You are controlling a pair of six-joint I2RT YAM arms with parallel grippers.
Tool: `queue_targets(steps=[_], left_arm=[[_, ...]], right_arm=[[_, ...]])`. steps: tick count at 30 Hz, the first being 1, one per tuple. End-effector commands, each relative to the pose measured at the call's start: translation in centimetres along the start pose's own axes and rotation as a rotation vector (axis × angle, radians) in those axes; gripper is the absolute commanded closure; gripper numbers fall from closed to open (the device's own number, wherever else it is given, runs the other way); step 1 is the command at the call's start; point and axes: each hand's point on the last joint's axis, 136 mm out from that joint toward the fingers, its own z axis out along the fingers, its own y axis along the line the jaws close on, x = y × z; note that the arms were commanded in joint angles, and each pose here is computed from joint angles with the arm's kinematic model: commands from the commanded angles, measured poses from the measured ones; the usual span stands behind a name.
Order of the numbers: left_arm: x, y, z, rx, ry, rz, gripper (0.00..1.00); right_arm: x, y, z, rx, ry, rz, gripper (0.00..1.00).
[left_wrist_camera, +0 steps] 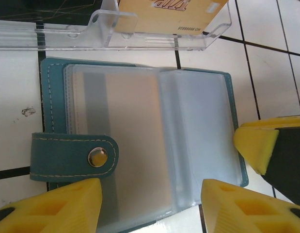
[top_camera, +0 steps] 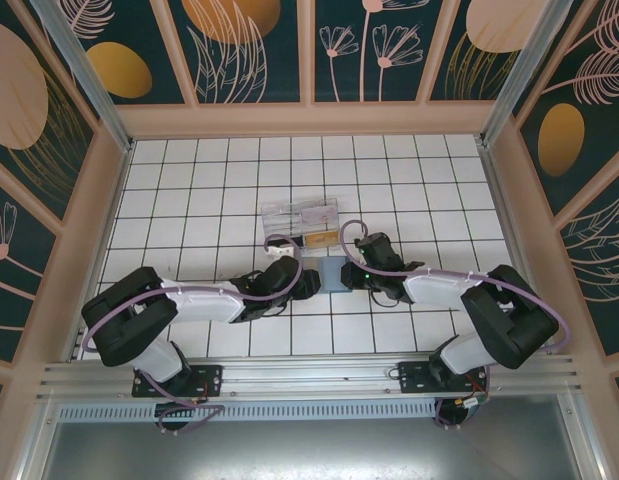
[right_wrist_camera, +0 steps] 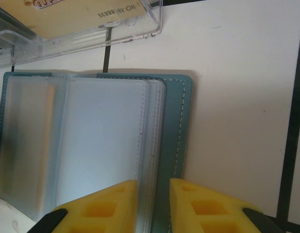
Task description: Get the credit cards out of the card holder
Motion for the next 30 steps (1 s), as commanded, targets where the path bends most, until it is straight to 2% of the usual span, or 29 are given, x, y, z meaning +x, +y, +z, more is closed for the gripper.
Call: queue_targets(steps=[1, 10, 20, 30], left_arm=[[-0.6, 0.4, 0.4, -0.045, -0.014, 0.015, 0.44], [-0.6, 1.6, -0.3, -0.075, -0.037, -0.008, 0.44], [0.2, 1.8, 0.1, -0.075, -0.006, -0.007, 0.45], [0.6, 3.2, 0.3, -0.143, 0.008, -0.011, 0.46]], right_arm=[[0.1, 0.1, 0.2, -0.015, 0.004, -0.003, 0.74], [0.2, 0.1, 0.3, -0.018, 0.01, 0.003, 0.74], [0.1, 0.2, 0.2, -0.019, 0.012, 0.001, 0.74], [0.2, 0.3, 0.2, -0.024, 0.015, 0.002, 0.74]])
